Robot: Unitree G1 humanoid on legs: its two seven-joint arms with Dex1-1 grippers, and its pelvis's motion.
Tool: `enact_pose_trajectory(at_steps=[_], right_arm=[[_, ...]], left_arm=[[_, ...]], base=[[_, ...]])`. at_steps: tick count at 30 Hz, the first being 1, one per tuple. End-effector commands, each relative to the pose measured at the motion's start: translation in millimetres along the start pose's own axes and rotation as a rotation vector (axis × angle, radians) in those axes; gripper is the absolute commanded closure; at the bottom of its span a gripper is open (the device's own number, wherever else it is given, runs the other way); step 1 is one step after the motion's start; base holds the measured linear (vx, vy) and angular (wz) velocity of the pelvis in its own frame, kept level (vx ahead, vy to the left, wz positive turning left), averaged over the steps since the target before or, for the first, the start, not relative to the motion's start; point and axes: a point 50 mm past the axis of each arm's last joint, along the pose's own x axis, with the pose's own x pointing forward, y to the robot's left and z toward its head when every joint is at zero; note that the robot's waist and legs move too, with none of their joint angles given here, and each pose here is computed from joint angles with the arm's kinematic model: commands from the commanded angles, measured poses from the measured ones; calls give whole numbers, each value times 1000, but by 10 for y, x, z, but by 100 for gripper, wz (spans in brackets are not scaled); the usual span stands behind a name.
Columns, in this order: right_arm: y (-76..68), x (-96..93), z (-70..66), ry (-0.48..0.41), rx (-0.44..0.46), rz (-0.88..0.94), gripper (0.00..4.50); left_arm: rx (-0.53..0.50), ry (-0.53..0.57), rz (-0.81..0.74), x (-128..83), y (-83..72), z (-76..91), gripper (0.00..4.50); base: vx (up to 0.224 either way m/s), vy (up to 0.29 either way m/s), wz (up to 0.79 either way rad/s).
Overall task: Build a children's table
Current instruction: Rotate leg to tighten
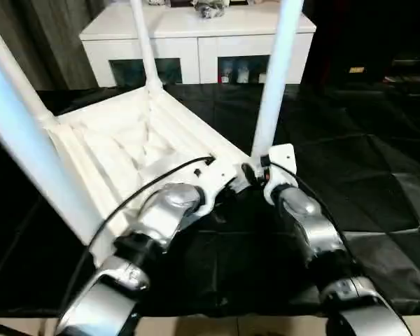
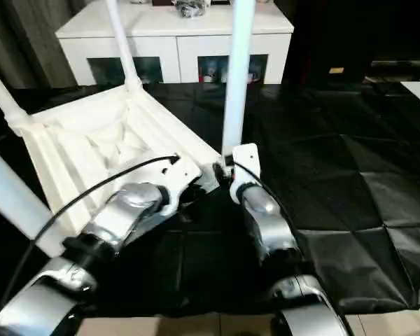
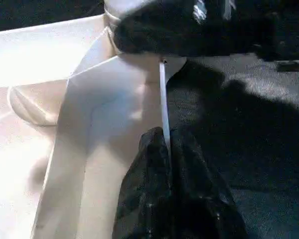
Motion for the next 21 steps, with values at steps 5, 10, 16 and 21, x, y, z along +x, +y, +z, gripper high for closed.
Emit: enact_pose_trajectory(at_steps=[5, 10, 16, 21], right_arm=[[-189, -429, 32, -62, -89, 327, 79], [-309, -781, 26, -72, -91, 556, 79], [-290, -839, 37, -55, -117, 661, 79], [-185, -872, -7, -14, -157, 764, 79]], left_arm=[[56, 46, -90, -276, 59, -202, 450], [76, -58, -387, -511, -108, -252, 450], [102, -28, -480, -603, -157, -285, 450], [112, -22, -489, -638, -152, -272, 450]], base=[[0, 0, 0], [0, 0, 0], [0, 0, 0], [0, 0, 0]])
